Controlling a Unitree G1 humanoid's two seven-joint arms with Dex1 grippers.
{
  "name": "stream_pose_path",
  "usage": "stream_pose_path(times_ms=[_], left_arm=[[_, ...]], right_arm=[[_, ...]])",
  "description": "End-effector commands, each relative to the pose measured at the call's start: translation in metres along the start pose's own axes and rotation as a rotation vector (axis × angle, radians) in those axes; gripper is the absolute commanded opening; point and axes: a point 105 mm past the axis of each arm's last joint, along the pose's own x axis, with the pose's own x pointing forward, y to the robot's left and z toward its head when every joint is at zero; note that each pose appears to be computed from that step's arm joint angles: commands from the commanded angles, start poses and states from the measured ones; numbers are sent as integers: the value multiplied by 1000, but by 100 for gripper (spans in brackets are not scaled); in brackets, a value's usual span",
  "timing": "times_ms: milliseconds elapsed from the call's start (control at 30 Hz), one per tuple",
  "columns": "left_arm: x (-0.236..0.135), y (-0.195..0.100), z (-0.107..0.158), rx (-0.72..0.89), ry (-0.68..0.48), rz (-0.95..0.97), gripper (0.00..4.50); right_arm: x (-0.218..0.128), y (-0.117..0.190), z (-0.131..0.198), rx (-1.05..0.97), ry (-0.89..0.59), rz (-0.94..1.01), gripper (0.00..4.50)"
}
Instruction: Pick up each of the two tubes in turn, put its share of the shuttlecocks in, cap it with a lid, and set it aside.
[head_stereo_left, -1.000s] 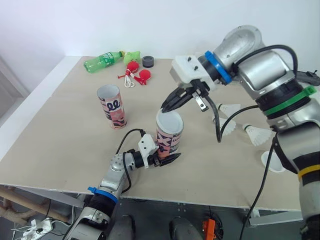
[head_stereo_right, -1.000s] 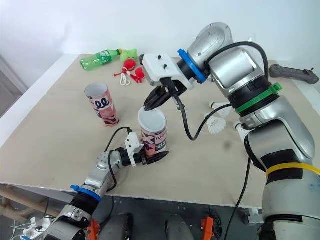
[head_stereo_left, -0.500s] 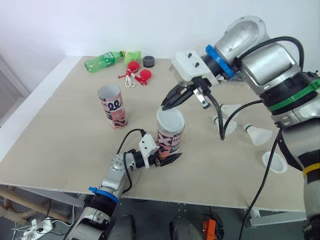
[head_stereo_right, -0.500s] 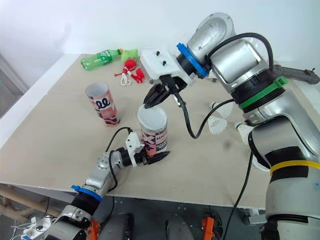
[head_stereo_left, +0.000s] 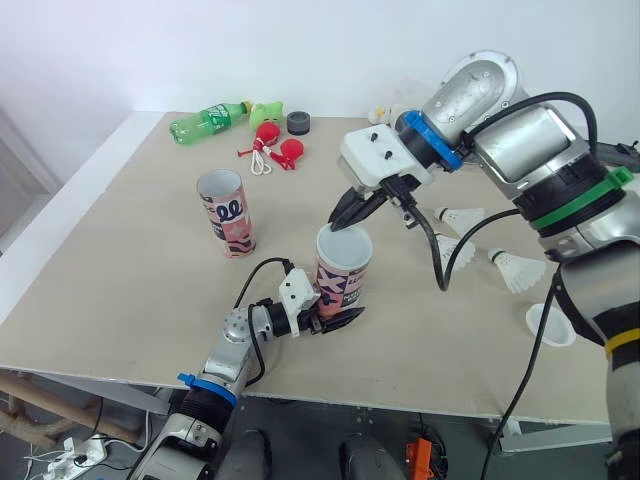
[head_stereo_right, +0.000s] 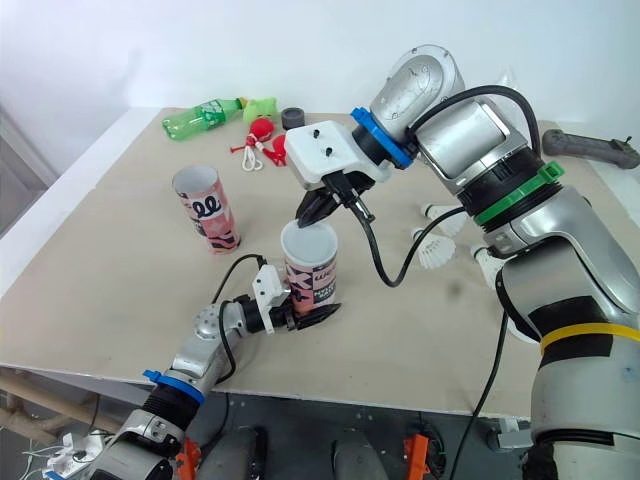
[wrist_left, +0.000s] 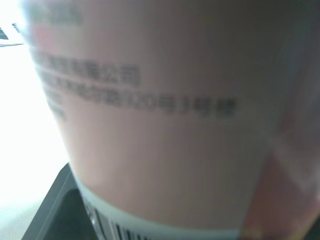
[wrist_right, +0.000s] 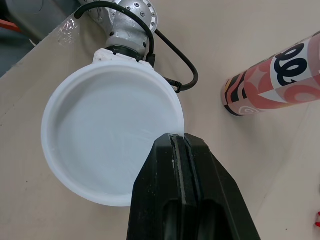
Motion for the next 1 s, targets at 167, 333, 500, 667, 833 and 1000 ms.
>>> stream_pose_path(times_ms=[167, 333, 500, 667, 833, 1000], left_arm=[[-6, -8, -27, -92, 78, 10, 312], [-7, -7, -27, -92, 80, 10, 312], [-7, -7, -27, -92, 80, 10, 312], [-7, -7, -27, -96, 80, 9, 312], [-6, -7, -27, -97, 79, 8, 312], [-6, -6, -27, -95, 80, 9, 312]], right_arm=[[-7, 2, 6, -50, -20, 7, 9], [-4, 6, 2, -48, -7, 22, 9], [-1, 7, -1, -49, 7, 30, 9], [-3, 5, 0, -56, 9, 18, 101], [-9, -1, 4, -63, 0, -13, 310], [-19, -9, 13, -67, -27, -61, 444]])
